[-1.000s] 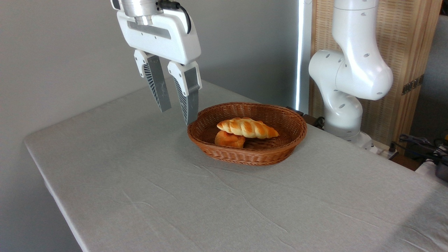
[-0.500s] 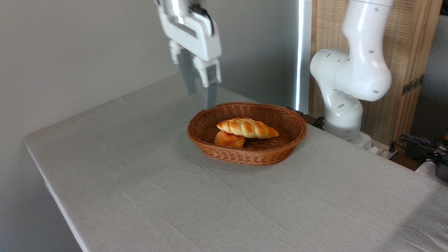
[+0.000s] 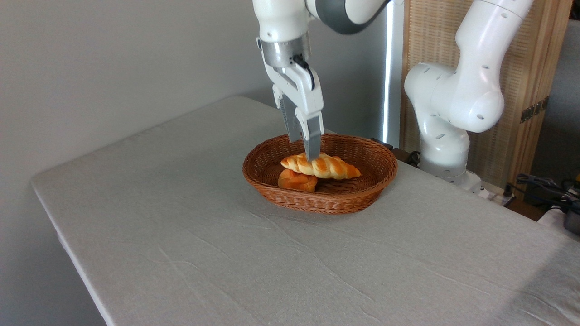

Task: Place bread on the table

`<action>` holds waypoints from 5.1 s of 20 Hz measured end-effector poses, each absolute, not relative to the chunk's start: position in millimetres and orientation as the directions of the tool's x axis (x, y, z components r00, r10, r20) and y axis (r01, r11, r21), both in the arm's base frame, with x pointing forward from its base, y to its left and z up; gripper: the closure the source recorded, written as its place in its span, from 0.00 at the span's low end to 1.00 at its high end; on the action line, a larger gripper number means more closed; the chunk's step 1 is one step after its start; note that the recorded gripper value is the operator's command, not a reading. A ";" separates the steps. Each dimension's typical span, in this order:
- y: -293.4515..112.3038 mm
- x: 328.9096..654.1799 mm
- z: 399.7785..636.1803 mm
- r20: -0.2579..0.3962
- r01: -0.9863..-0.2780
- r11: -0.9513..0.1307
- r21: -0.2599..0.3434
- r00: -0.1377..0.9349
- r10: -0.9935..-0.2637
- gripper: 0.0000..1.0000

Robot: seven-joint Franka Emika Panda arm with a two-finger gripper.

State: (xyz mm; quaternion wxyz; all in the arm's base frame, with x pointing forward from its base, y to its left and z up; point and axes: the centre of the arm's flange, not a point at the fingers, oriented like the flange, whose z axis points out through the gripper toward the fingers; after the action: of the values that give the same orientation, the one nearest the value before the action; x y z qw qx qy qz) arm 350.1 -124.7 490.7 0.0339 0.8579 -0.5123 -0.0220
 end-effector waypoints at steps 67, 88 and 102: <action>-157.8 572.0 441.5 0.134 -0.655 -0.755 0.040 0.752 -0.645 0.00; -151.3 575.7 470.2 0.173 -0.647 -0.762 0.021 0.753 -0.635 0.00; -63.2 552.8 603.3 -0.008 -0.665 -0.747 -0.015 0.747 -0.665 0.00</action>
State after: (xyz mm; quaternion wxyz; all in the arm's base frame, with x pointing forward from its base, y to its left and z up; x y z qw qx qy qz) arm 552.8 -63.2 603.3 -0.0082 0.9345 -0.3557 -0.0010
